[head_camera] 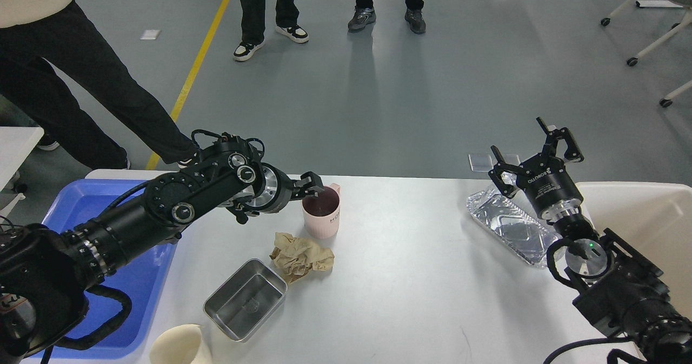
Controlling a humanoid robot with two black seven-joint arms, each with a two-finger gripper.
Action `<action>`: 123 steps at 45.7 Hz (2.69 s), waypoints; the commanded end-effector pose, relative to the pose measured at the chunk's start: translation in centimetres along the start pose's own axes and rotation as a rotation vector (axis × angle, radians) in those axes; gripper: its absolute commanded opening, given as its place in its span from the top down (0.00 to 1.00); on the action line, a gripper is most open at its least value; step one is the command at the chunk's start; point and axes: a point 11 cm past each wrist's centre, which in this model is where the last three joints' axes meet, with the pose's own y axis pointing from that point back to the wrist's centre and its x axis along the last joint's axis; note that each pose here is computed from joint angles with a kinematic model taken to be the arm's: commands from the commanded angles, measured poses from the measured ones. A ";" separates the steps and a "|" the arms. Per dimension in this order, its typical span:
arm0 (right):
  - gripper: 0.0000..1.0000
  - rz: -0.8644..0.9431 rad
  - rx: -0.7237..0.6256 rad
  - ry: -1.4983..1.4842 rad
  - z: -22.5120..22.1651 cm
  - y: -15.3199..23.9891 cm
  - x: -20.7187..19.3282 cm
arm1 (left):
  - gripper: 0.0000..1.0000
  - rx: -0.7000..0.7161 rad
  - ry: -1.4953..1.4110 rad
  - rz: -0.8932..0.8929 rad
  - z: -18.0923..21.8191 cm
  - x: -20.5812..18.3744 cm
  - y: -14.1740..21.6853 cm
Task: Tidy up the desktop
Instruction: 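Grasp the pink mug by its rim with the left gripper, then lift the pink mug and lower it into the blue bin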
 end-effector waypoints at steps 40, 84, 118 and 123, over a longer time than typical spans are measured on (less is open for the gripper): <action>0.00 -0.013 -0.005 -0.008 0.3 0.3 -0.2 | 0.59 0.056 0.027 0.074 0.6 -1.2 -4.2; 0.00 -0.008 -0.004 0.003 0.0 0.3 -0.1 | 1.00 0.021 -0.201 0.025 0.9 6.3 6.3; 0.00 -0.013 -0.012 0.006 0.1 0.1 -0.3 | 1.00 -0.008 -0.188 0.147 -9.2 15.2 28.1; 0.00 -0.013 -0.012 0.006 0.1 0.1 -0.3 | 1.00 0.095 -0.066 0.126 -16.5 14.6 26.9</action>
